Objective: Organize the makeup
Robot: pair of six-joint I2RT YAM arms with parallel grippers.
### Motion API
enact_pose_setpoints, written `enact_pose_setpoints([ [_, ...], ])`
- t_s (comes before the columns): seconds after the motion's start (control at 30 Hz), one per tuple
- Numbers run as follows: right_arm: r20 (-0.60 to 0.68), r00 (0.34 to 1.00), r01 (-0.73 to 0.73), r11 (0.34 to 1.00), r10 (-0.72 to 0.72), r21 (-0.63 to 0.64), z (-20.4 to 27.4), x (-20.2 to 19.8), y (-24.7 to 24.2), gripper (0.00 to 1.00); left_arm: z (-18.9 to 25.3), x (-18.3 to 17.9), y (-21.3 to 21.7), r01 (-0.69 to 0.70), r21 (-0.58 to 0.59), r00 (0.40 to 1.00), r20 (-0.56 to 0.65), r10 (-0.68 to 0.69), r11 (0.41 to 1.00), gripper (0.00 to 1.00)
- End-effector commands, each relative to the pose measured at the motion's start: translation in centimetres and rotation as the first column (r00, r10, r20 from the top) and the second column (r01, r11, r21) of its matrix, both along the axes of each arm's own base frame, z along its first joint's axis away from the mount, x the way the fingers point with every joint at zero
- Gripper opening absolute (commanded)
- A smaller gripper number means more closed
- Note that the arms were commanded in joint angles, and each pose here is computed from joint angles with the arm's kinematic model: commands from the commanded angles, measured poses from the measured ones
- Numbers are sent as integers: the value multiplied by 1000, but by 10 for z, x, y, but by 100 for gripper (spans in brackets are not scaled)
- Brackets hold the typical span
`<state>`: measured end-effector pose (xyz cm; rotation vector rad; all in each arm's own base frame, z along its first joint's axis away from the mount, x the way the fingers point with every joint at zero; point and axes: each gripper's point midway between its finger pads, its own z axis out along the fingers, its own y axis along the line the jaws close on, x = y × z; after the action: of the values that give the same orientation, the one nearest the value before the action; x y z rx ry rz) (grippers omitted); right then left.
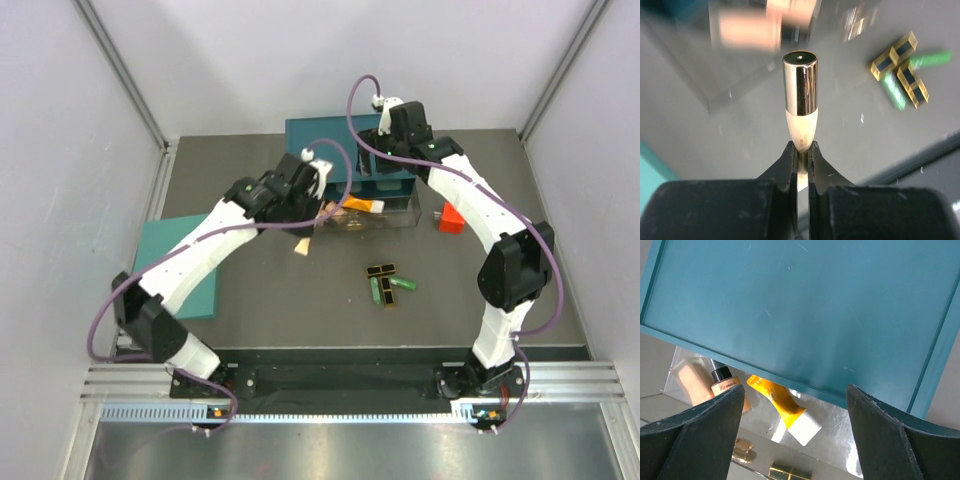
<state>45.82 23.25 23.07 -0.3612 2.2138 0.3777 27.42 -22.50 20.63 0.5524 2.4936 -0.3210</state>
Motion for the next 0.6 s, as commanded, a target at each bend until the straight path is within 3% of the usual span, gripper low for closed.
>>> enact_pose_setpoints([
  [0.0, 112, 994, 13, 998, -20, 56, 46, 12, -7, 82, -2, 45, -29, 138, 77, 988, 59, -143, 987, 0],
  [0.1, 121, 991, 40, 996, -49, 73, 53, 13, -19, 82, 0, 70, -31, 162, 174, 981, 74, -177, 971, 0],
  [0.23, 88, 992, 82, 989, -93, 122, 53, 15, -36, 82, 21, 105, -32, 133, 248, 962, 202, -186, 960, 0],
  [0.4, 27, 990, 128, 972, -136, 198, 49, 15, -61, 82, 59, 143, -28, 46, 295, 875, 449, -181, 954, 0],
  [0.57, -14, 989, 144, 947, -146, 287, 44, 10, -71, 82, 68, 152, -28, 42, 325, 796, 561, -228, 945, 0],
])
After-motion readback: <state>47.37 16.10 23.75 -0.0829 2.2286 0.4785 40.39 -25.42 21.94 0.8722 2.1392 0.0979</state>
